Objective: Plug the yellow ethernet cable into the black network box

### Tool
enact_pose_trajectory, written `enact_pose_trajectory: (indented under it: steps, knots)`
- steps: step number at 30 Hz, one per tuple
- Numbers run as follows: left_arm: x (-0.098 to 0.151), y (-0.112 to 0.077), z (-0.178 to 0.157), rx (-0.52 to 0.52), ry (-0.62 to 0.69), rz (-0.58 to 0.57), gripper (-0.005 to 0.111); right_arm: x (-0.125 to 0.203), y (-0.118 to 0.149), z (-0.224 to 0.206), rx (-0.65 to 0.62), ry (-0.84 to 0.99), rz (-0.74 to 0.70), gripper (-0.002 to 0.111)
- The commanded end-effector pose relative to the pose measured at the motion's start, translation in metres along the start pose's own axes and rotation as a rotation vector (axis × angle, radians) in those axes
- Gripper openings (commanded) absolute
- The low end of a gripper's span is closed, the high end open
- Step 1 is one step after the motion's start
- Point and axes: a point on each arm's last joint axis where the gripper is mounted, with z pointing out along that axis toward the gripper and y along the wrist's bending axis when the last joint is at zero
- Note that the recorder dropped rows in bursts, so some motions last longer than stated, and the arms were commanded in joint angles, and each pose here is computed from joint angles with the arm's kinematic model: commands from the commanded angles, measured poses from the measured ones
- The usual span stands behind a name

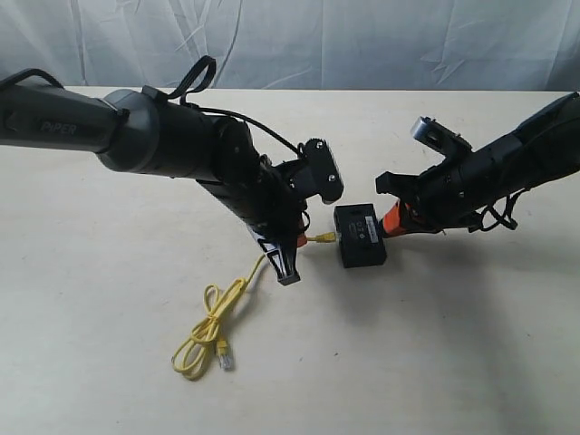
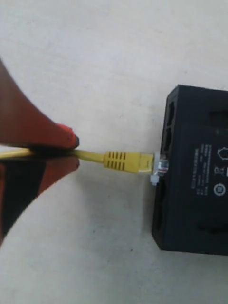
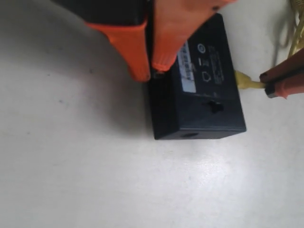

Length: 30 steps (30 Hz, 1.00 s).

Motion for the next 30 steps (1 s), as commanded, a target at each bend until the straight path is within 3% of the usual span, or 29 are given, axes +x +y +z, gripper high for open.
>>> enact_pose_trajectory:
  steps: [1, 13, 23, 26, 30]
  knots:
    - [-0.006, -0.001, 0.0, -0.012, -0.023, -0.008, 0.0, 0.002, 0.004, -0.001, -0.018, 0.013, -0.006, -0.001]
    - [-0.006, -0.001, 0.0, -0.012, -0.023, -0.008, 0.0, -0.003, -0.015, -0.015, 0.074, -0.031, 0.072, -0.001]
    - [-0.006, -0.001, 0.0, -0.011, -0.024, -0.012, 0.0, -0.015, 0.016, -0.08, 0.054, -0.197, 0.01, -0.001]
    - [-0.006, -0.001, 0.0, -0.011, -0.024, -0.012, 0.006, -0.014, 0.03, -0.099, 0.056, -0.239, -0.038, -0.001]
    - [-0.006, -0.001, 0.0, -0.011, -0.024, -0.012, 0.022, -0.011, 0.043, -0.118, 0.079, -0.272, -0.09, -0.001]
